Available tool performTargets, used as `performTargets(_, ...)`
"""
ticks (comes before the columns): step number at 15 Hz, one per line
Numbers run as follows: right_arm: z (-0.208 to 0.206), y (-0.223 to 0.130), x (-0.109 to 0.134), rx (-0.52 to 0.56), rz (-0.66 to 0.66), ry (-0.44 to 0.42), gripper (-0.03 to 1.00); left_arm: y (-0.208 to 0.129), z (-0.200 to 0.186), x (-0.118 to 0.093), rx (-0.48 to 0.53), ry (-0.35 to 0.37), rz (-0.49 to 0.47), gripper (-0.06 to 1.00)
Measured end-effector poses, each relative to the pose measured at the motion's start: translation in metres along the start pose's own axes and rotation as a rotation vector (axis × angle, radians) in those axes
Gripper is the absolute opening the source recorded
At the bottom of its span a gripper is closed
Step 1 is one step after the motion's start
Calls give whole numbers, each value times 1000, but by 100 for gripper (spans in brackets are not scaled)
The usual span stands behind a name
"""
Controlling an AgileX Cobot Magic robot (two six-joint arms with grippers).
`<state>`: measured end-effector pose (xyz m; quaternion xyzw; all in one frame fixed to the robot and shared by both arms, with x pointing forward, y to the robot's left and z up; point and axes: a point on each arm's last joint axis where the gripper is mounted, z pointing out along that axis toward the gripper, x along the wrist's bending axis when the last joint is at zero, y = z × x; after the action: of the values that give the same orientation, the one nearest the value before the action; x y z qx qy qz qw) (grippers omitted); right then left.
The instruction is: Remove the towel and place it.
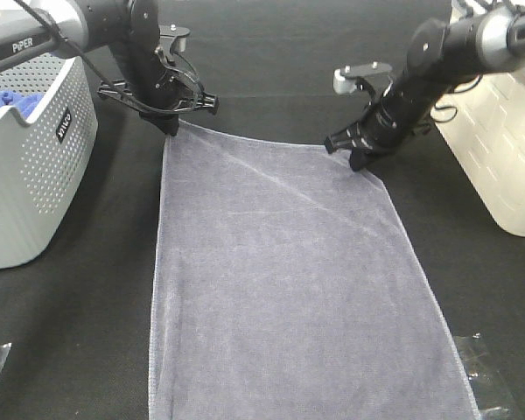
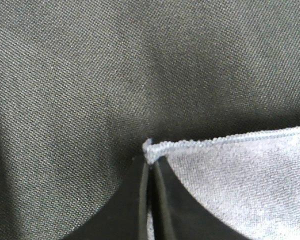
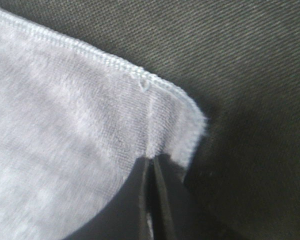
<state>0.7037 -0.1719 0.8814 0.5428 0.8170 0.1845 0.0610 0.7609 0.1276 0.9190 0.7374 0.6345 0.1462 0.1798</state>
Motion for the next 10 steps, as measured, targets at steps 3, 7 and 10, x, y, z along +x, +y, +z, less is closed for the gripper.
performTargets(3, -16, 15, -3, 8, 8, -42, 0, 0, 0, 1, -3, 12, 28, 0)
performTargets(7, -41, 42, -9, -69, -2, -122, 0, 6, -1, 8, -56, 89, 92, 0)
performTargets(10, -52, 58, -13, -150, -34, -166, 0, 16, -2, 9, -165, 106, 133, 0)
